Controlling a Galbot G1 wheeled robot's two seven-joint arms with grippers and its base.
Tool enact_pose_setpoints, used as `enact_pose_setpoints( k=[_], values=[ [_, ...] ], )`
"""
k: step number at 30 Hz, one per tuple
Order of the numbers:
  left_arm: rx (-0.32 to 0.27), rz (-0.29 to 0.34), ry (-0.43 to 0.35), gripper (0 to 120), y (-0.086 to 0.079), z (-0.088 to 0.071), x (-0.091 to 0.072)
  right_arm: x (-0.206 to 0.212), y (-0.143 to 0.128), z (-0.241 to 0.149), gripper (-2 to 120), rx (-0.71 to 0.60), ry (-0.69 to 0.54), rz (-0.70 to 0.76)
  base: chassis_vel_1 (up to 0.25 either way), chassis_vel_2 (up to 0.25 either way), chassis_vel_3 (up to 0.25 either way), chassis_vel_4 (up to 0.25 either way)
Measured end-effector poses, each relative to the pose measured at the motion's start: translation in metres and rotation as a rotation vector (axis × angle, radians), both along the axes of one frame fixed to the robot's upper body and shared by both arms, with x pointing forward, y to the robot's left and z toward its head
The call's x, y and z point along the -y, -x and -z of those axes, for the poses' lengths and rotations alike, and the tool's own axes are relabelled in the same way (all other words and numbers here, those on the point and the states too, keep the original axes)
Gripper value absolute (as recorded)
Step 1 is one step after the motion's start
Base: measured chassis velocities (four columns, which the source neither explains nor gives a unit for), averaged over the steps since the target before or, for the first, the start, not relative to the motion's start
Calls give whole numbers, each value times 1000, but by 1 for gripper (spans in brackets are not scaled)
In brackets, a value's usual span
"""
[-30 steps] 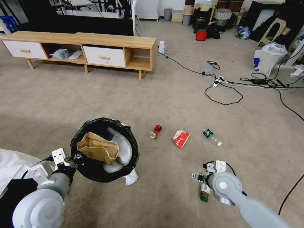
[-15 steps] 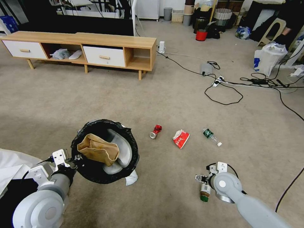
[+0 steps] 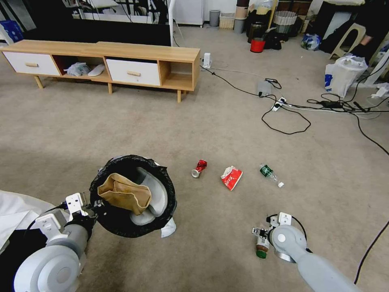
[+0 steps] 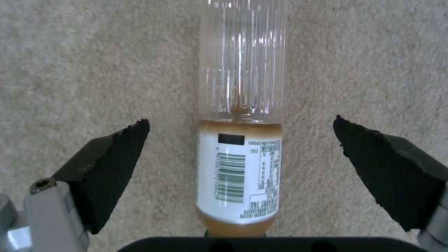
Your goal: Pick up the trash bin and place the garbage on the floor into it.
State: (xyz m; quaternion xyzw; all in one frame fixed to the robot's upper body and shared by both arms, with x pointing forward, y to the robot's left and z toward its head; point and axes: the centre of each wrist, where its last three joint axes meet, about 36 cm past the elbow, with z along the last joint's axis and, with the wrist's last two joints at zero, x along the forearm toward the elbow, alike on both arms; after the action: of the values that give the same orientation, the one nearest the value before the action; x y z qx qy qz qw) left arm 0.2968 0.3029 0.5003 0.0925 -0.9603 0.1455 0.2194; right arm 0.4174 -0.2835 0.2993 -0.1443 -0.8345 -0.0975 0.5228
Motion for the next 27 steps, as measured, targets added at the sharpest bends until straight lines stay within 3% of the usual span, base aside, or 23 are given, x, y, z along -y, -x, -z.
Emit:
enact_pose_setpoints(
  k=[27],
  values=[
    [-6,-16,-5,0,2,3,-8,-21,-6,34,100,21,4,5,0,0,0,0]
  ],
)
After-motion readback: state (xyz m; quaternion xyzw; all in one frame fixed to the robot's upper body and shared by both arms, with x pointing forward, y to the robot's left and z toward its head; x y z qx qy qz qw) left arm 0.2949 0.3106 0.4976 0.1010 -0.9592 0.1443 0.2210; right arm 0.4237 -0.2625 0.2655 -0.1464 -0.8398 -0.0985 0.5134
